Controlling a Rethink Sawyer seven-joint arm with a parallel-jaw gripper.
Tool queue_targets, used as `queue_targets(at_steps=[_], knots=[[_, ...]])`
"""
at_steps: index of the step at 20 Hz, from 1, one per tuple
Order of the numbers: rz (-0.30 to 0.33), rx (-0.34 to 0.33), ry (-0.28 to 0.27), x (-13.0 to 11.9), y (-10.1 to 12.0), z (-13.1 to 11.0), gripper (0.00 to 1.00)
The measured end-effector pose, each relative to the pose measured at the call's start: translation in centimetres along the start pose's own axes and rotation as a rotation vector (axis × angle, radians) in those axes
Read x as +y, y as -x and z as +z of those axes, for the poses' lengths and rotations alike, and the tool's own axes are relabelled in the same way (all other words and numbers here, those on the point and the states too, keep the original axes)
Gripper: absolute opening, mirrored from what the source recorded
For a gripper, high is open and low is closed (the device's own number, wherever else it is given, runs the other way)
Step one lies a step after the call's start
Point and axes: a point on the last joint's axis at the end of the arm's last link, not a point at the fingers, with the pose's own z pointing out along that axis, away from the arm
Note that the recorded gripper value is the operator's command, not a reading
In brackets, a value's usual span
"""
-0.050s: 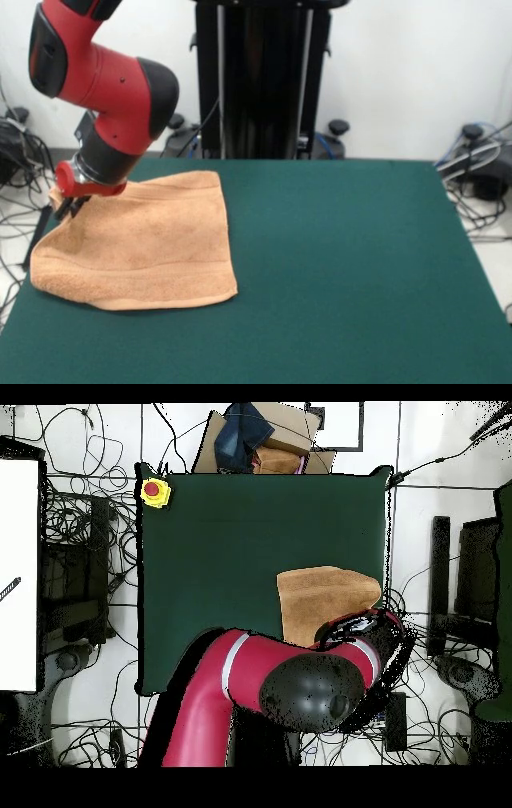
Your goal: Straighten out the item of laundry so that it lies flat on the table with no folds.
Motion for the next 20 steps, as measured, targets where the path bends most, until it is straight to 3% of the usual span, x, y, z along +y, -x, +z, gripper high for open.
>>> queue_targets(at_steps=[10, 11, 20], knots=[[0.003, 0.002, 0.004, 0.26, 0.02, 0.12, 0.0], [0.002, 0.002, 0.005, 0.36, 0.02, 0.17, 1.0], [0.003, 0.001, 0.007, 0.47, 0.11, 0.19, 1.0]])
